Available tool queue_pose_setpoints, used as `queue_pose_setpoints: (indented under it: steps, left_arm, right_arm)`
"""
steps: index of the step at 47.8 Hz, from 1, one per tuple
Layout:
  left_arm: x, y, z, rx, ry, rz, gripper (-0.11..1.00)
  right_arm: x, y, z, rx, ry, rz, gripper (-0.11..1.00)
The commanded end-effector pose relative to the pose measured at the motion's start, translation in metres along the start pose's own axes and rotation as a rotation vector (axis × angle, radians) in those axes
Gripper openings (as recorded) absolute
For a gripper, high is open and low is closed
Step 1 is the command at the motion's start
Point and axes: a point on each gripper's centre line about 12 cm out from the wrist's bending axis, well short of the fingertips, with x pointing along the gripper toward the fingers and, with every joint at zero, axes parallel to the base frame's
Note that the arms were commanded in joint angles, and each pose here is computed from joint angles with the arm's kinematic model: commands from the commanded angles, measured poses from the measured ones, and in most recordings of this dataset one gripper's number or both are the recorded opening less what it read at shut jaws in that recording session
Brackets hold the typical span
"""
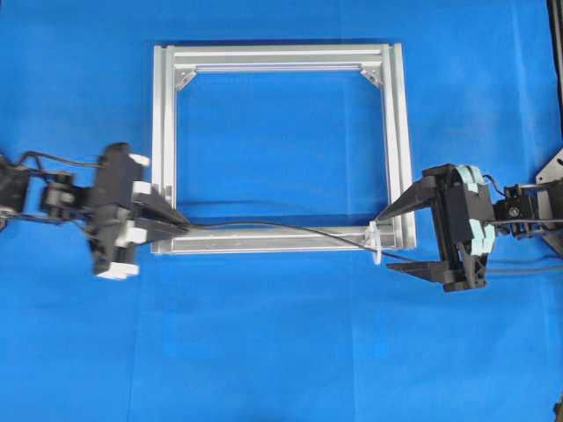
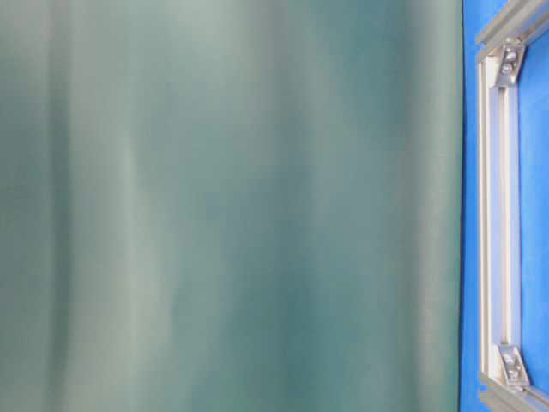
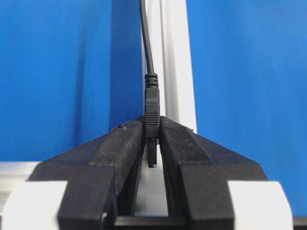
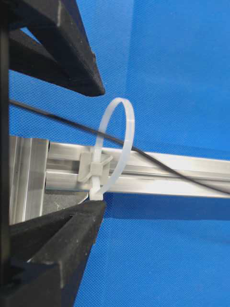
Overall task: Insert the wire through the string loop located on the right side.
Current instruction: 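Open the right gripper and pull the cable leftward with the left gripper, then open the left gripper, releasing the cable, and hold both arms apart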
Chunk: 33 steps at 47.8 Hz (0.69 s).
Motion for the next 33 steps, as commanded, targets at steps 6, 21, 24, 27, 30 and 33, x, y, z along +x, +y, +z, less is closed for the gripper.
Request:
queue_pose_setpoints:
  steps: [6,21,24,27,30,33]
  left_arm:
    - [-0.027,0.002,-0.009,0.003,-0.033,-0.010,0.08]
    - [-0.033,-0.006,-0.017,0.028,0.008,-0.039,0.08]
    - [-0.032,-0.006,-0.017,0.028,0.014,-0.038,0.08]
    - [-0.032,-0.006,-0.018,0.030,0.018,-0.037,0.08]
    - [-0.033,-0.006,-0.018,0.025,0.017,-0.038,0.08]
    - [-0.034,-0.006,-0.019,0.022,0.018,-0.037,0.08]
  right_arm:
    - [0.001,0.001,0.008,0.001,-0.026,0.004,0.94]
    - [0.001,0.002,0.008,-0.005,-0.026,0.005,0.94]
    - [0.001,0.001,0.007,-0.005,-0.024,0.005,0.94]
    - [0.001,0.001,0.007,-0.005,-0.024,0.005,0.94]
    - [0.001,0.002,0.008,-0.005,-0.026,0.005,0.94]
    - [0.001,0.002,0.008,-0.005,-0.026,0.005,0.94]
